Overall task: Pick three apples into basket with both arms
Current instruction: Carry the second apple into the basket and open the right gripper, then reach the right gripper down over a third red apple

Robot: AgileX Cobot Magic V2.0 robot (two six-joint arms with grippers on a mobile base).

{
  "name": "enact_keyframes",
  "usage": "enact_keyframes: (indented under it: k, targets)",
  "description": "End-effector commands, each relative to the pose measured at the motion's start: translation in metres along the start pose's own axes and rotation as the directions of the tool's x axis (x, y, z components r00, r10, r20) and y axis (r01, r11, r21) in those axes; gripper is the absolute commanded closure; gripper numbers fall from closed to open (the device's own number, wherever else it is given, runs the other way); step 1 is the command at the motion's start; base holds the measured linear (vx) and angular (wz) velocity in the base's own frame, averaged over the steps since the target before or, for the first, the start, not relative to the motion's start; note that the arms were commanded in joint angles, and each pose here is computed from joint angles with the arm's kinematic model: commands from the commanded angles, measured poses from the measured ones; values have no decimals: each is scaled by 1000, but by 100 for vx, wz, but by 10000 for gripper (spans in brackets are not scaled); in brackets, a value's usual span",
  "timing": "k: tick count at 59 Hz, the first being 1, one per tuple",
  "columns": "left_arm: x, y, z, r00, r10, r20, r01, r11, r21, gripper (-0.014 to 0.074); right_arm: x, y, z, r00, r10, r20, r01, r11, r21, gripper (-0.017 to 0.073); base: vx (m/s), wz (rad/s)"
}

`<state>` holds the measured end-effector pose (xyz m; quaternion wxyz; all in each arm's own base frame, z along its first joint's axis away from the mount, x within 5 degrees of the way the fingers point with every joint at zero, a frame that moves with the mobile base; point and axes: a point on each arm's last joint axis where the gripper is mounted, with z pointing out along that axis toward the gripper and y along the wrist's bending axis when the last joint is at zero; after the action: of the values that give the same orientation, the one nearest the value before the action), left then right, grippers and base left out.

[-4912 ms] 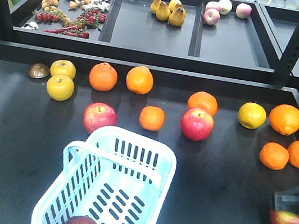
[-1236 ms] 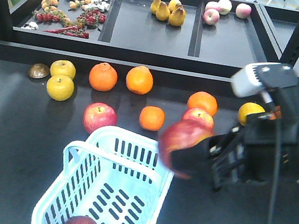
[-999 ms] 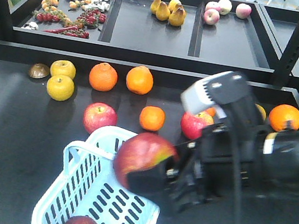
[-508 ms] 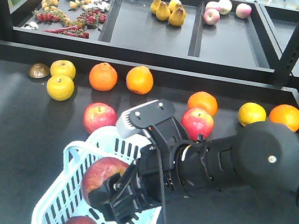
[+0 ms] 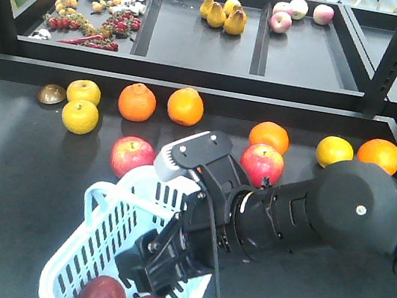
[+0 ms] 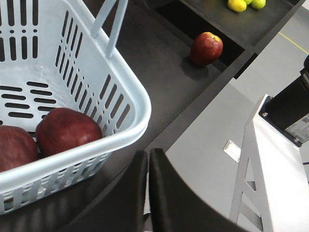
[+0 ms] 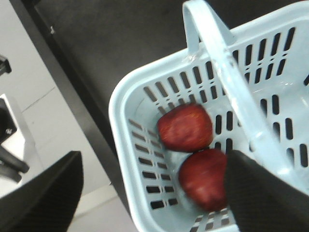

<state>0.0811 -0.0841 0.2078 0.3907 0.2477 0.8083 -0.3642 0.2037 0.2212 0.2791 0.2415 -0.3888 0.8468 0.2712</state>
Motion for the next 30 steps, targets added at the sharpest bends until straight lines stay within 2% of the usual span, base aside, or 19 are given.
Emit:
enact_keyframes:
  k: [1, 8, 12, 17, 20, 24, 26, 30]
  targets:
    - [-7, -1, -1, 1000, 26, 7, -26, 1000, -3, 600, -10, 9, -18, 998, -22, 56, 23, 1000, -21, 76, 0, 0]
    - [-7, -1, -1, 1000, 26, 7, -26, 1000, -3, 600, -7, 15, -32, 999, -18, 46, 20, 999, -35, 249, 0, 0]
    - [-7, -1, -1, 1000, 26, 7, -26, 1000, -3, 600, -4, 19, -46, 999, -33, 42, 34, 999, -19, 389, 0, 0]
    - [-7, -1, -1, 1000, 26, 7, -26, 1000, -3, 600, 3, 20, -65, 1000, -8, 21, 7, 999, 43, 566, 0, 0]
    - [-7, -1, -1, 1000, 26, 7, -26, 1000, -3, 600, 9, 18, -76, 1000, 20, 0, -20, 994, 110, 574, 0, 0]
    - [-7, -1, -1, 1000, 26, 7, -26, 1000, -3, 600, 17, 11, -91, 997, 76, -28, -67, 967, 245, 569, 0, 0]
    - [-7, -1, -1, 1000, 26, 7, -26, 1000, -3, 600, 22, 6, -99, 994, 102, -36, -85, 943, 323, 568, 0, 0]
    - [-7, -1, -1, 1000, 26, 7, -26, 1000, -3, 600, 30, -3, -115, 986, 161, -38, -124, 871, 475, 568, 0, 0]
